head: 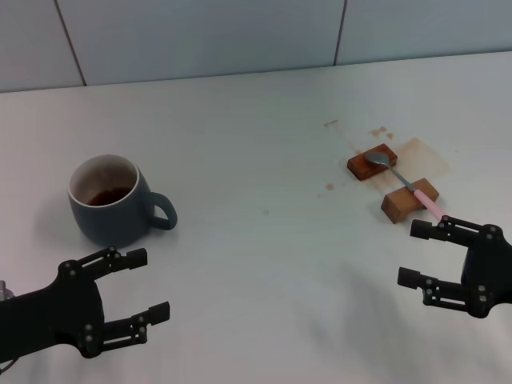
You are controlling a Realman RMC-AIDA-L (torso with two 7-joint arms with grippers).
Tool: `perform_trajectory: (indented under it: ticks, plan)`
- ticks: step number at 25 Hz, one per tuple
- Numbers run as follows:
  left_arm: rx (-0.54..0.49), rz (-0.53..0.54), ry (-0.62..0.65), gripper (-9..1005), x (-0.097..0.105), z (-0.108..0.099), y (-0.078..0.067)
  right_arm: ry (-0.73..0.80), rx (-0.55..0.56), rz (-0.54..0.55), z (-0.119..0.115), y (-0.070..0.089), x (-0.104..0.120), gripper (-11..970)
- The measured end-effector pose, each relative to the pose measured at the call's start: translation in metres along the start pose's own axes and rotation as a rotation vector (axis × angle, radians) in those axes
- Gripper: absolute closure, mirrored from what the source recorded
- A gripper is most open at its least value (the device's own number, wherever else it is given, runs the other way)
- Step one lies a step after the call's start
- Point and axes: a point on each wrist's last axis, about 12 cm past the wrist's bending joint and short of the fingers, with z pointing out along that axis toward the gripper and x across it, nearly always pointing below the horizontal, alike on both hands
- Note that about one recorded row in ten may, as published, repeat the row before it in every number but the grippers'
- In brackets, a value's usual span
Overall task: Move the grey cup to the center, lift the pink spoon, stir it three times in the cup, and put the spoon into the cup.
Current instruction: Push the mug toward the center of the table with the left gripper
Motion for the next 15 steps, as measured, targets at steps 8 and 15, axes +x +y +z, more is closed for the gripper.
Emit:
perform_trajectory:
  ticks: [8, 15]
  plan:
    - [-0.012, 0.01, 0.029, 182, 0.004, -0.0004, 0.0, 0.018, 0.006, 0.006, -0.0001, 0.0007, 0.0033, 217]
    - [-0.008, 0.014, 0.027, 200, 0.0042, 0.0005, -0.001, 0.03, -0.007, -0.001, 0.0022, -0.0001, 0.0026, 217]
